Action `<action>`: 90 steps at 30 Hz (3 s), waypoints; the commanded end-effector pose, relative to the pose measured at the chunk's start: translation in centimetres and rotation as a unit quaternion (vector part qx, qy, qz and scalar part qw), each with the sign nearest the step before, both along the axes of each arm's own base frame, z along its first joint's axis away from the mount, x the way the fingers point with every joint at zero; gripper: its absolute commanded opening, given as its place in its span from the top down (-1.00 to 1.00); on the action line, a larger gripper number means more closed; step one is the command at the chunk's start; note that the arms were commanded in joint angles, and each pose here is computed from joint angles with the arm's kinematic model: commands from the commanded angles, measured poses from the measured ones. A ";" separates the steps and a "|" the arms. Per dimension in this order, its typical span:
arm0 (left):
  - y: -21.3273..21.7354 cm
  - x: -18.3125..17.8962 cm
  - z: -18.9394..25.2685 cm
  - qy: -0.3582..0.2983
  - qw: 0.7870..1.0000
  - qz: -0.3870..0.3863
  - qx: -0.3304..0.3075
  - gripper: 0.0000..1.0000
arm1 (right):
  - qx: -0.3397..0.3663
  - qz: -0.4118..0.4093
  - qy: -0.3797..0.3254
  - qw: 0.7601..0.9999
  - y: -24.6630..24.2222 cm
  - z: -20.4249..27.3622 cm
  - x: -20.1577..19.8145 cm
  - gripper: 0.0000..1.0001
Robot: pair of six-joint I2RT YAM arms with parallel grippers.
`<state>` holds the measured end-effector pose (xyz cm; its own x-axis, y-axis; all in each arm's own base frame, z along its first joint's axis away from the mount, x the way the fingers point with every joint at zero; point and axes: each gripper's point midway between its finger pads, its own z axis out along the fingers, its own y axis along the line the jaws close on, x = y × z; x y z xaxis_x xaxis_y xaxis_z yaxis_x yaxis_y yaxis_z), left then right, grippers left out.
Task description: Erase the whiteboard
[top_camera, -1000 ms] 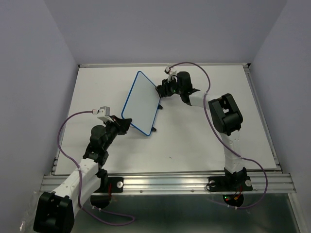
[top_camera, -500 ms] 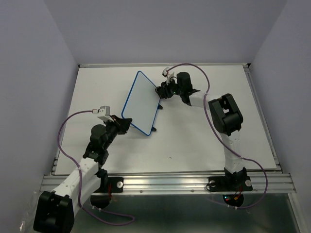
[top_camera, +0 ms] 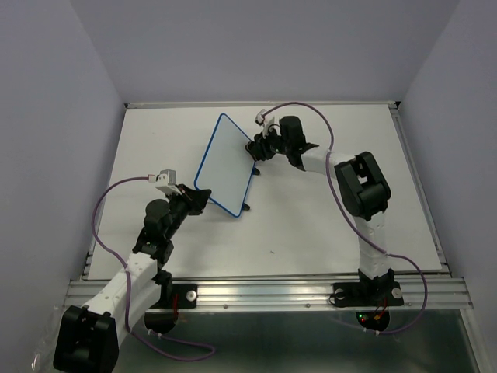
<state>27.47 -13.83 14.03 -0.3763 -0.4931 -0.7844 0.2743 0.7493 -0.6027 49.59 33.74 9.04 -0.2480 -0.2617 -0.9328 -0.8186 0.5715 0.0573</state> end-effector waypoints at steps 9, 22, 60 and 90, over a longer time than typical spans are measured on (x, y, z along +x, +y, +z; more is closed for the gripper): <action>-0.9 -1.3 -2.3 0.040 0.998 -0.038 0.028 1.00 | 0.015 -0.049 -0.048 0.997 1.7 4.2 3.0 0.99; -0.8 -1.2 -2.4 0.042 0.998 -0.034 0.029 1.00 | 0.039 -0.005 -0.019 0.999 2.5 1.2 0.6 0.96; -0.9 -1.3 -2.5 0.044 0.998 -0.037 0.029 1.00 | 0.079 0.059 0.002 0.995 2.5 2.2 -0.8 0.99; -0.3 -1.0 -2.0 0.045 0.998 -0.016 0.031 0.73 | 0.101 -0.131 -0.023 0.986 -5.3 4.9 7.4 0.99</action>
<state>27.51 -13.74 14.09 -0.3767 -0.4909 -0.7856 0.2669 0.7545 -0.5995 55.70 29.17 7.04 -0.3670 -0.0607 -0.9282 -0.6627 0.7173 0.2151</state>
